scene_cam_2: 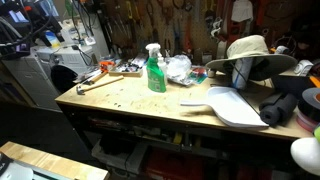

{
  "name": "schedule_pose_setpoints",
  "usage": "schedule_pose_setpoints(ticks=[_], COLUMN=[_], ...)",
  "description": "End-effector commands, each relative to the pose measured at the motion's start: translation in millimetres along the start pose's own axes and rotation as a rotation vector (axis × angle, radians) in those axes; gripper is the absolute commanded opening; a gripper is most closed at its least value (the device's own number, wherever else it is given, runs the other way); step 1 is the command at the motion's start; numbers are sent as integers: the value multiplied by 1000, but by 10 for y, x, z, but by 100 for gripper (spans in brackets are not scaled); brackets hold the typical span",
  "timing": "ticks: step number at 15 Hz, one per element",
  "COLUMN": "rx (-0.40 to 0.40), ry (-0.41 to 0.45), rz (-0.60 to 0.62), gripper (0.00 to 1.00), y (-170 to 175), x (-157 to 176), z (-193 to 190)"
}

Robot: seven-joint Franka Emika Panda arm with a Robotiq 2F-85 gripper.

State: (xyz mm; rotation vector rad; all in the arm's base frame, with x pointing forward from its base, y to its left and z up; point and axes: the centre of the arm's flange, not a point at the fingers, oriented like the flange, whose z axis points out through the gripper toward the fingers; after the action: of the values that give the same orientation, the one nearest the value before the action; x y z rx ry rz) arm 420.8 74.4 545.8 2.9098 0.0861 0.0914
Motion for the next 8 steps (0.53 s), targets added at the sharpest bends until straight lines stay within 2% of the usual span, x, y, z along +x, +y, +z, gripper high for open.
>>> schedule_pose_setpoints(ticks=[1,7,8], rx=[0,0,19], ry=[0,0,23], rz=[0,0,44], gripper=[100,100,100], y=[0,0,98], x=[0,0,99], z=[0,0,5])
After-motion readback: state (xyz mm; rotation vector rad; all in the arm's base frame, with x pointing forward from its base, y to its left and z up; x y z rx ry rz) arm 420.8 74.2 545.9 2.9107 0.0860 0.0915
